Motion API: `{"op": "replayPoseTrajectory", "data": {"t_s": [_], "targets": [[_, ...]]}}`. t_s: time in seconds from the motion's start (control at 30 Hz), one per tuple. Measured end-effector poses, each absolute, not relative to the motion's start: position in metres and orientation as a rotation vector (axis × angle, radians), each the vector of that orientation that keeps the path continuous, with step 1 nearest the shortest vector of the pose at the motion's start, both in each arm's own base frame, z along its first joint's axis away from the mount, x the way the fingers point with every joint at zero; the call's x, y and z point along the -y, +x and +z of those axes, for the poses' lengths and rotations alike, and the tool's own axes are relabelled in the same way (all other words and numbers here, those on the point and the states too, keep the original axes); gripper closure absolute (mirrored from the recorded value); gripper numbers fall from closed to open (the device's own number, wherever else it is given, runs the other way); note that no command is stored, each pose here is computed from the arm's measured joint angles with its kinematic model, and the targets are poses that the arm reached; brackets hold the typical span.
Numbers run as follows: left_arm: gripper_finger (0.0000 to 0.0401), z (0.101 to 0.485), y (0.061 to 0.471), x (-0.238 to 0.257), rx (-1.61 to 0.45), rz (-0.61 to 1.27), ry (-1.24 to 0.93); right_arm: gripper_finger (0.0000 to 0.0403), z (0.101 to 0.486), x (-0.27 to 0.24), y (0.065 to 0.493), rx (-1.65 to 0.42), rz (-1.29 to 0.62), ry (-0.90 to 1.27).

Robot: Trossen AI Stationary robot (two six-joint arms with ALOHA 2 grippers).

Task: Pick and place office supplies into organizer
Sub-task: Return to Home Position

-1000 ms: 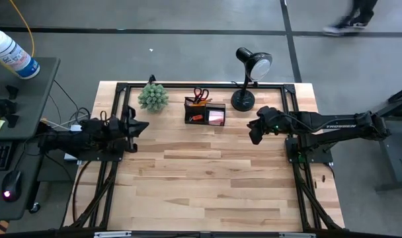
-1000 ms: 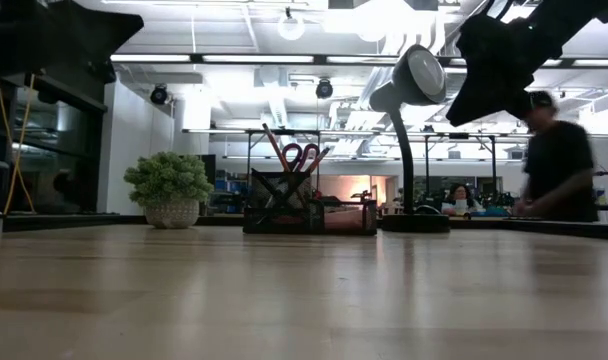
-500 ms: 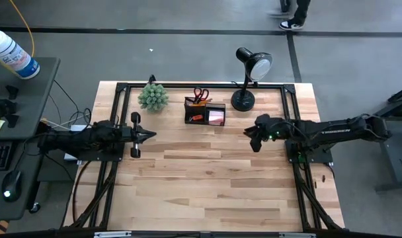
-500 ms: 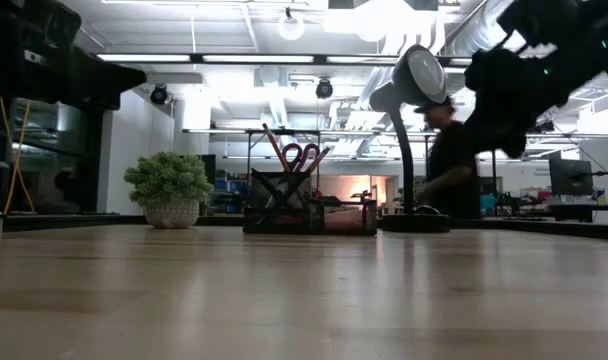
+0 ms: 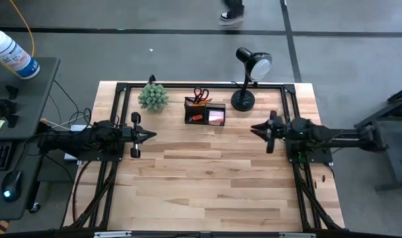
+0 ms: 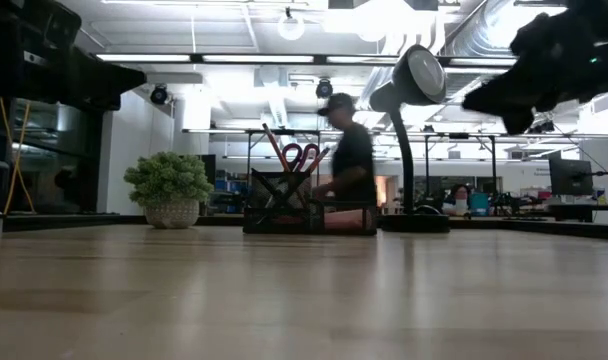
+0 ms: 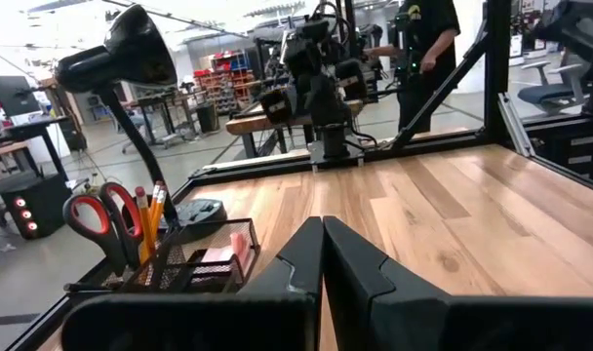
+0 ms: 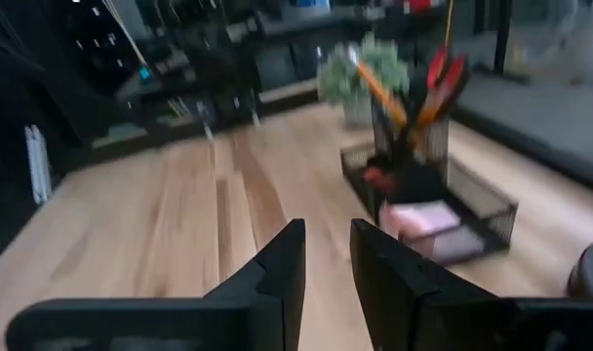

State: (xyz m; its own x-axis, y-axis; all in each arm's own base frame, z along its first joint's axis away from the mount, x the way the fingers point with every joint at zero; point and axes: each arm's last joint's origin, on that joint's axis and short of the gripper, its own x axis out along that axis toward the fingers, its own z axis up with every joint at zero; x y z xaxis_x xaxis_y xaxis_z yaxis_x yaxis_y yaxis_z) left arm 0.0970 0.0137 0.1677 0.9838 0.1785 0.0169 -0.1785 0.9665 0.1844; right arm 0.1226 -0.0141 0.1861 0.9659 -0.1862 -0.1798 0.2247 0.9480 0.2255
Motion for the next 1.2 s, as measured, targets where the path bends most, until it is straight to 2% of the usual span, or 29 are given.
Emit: {"op": "replayPoseTrajectory", "data": {"t_s": [0.27,0.4,0.7,0.93,1.2], "targets": [[0.0400,0.168,0.097,-0.014,0.000,0.181,0.186,0.0325,0.190,0.011,0.087,-0.090,-0.190,0.179],[0.0400,0.168,0.097,-0.014,-0.001,0.181,0.186,0.0325,0.199,0.011,0.084,-0.043,-0.214,0.173],[0.0400,0.168,0.097,-0.014,-0.004,0.177,0.186,0.0325,0.213,0.011,0.085,0.202,-0.195,0.108],[0.0400,0.168,0.097,-0.014,-0.004,0.177,0.186,0.0325,0.191,0.011,0.093,0.259,-0.162,0.155],[0.0400,0.168,0.097,-0.014,-0.004,0.177,0.186,0.0325,0.181,0.012,0.095,0.171,-0.200,0.159]]}}
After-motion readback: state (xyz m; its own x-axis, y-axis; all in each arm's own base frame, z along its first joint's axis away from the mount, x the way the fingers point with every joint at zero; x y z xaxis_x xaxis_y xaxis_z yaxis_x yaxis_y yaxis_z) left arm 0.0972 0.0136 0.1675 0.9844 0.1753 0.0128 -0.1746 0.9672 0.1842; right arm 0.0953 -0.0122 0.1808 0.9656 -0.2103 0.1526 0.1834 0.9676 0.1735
